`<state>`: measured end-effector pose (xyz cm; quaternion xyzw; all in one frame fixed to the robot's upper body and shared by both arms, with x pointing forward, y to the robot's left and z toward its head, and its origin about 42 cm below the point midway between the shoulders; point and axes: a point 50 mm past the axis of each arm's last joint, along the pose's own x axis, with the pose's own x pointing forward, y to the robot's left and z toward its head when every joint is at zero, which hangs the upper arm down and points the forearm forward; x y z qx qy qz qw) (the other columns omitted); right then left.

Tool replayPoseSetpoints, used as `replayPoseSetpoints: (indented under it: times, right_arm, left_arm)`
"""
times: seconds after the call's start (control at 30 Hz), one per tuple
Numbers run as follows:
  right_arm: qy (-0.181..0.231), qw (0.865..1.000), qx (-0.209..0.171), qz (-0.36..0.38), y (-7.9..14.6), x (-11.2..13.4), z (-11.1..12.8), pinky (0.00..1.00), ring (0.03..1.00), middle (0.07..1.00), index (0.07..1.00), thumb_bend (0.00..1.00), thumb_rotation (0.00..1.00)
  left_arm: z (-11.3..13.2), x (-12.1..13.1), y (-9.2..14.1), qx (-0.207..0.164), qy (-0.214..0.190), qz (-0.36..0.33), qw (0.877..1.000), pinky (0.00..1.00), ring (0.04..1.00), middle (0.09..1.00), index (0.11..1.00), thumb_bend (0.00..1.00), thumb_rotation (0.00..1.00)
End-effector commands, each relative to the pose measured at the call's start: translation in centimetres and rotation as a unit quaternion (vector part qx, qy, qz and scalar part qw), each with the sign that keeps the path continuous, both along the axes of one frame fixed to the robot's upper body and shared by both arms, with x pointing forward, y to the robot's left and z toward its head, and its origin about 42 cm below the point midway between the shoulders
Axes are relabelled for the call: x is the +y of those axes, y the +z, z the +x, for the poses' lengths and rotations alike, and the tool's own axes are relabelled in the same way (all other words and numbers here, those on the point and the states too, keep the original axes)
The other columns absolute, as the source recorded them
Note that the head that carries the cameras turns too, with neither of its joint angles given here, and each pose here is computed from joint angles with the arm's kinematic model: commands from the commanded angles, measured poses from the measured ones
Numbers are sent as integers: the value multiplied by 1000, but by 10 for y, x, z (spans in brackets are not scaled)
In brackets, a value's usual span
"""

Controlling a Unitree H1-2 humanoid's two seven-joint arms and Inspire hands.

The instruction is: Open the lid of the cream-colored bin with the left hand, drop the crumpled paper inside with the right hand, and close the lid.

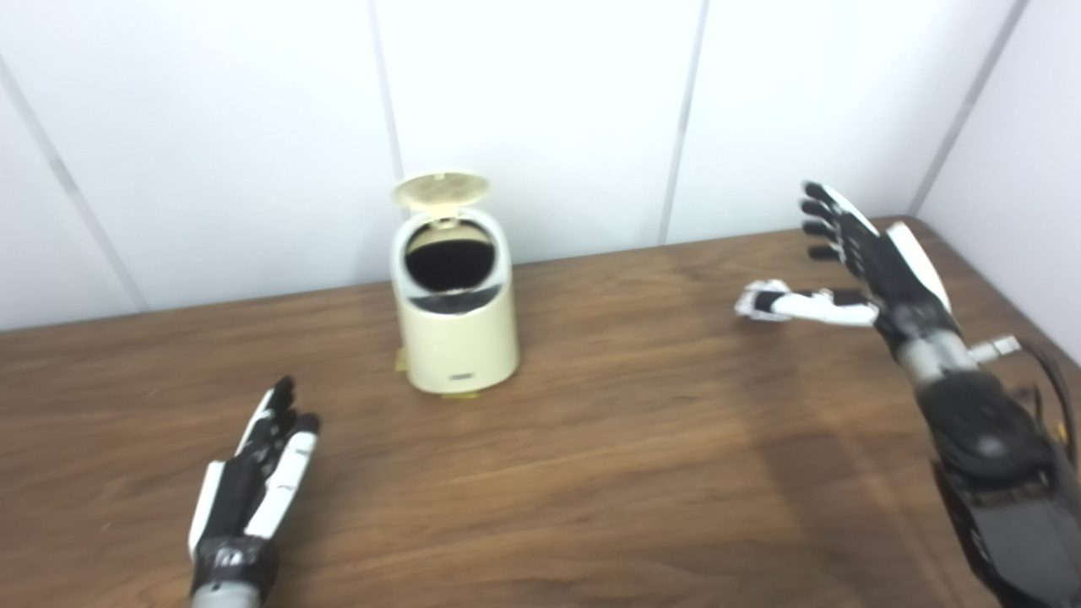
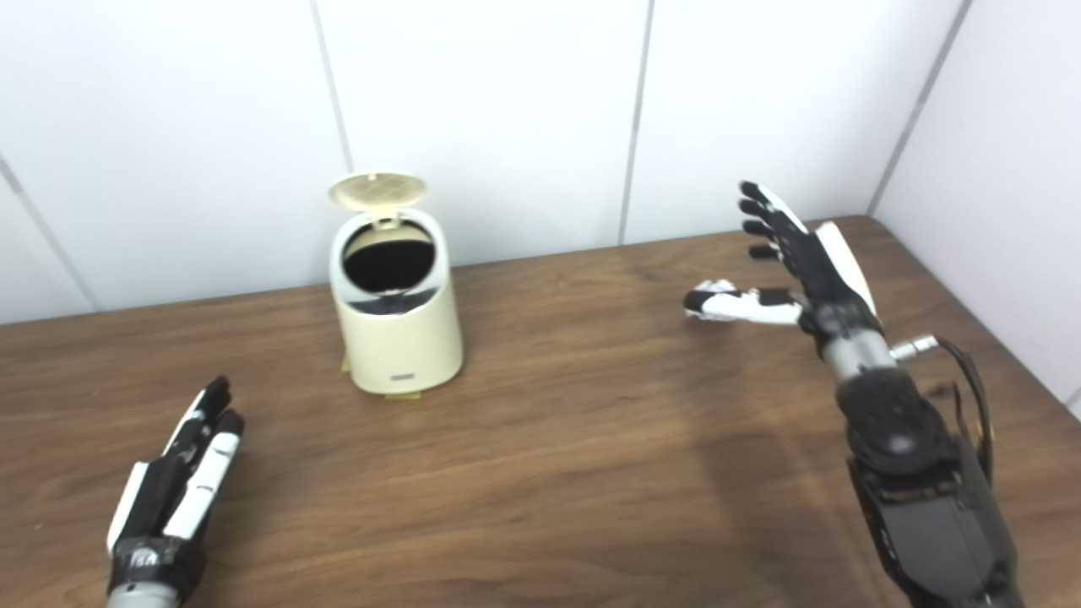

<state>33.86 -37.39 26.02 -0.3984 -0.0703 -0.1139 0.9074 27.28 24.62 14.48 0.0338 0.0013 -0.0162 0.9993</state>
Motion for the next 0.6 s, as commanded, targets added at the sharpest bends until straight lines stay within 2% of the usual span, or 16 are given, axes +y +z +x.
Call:
replayPoseSetpoints:
  times: [0.0, 0.13, 0.17, 0.3, 0.57]
  right_arm:
    - [-16, 998, -32, -42, 25, -4, 8, 712, 843, 882, 897, 788, 106]
    - [-24, 995, -7, -95, 23, -6, 27, 724, 831, 868, 875, 803, 10]
    - [-22, 994, 6, -103, 21, -7, 34, 741, 844, 886, 890, 834, 21]
    - [-20, 989, 51, -137, 18, -10, 61, 756, 860, 899, 900, 875, 68]
    - [-40, 972, 96, -209, 9, -11, 107, 705, 817, 864, 848, 962, 147]
  left_arm:
    - [3, 4, 15, -38, -4, 9, 999, 1000, 1000, 983, 1000, 542, 605]
    - [4, 8, 16, -47, -8, -29, 998, 1000, 1000, 998, 1000, 490, 545]
    - [4, 9, 17, -49, -8, -33, 998, 988, 1000, 1000, 1000, 461, 514]
    - [3, 11, 22, -44, -12, -34, 998, 999, 1000, 1000, 1000, 449, 522]
    - [-2, 13, 32, -46, -12, -6, 999, 1000, 1000, 983, 1000, 438, 527]
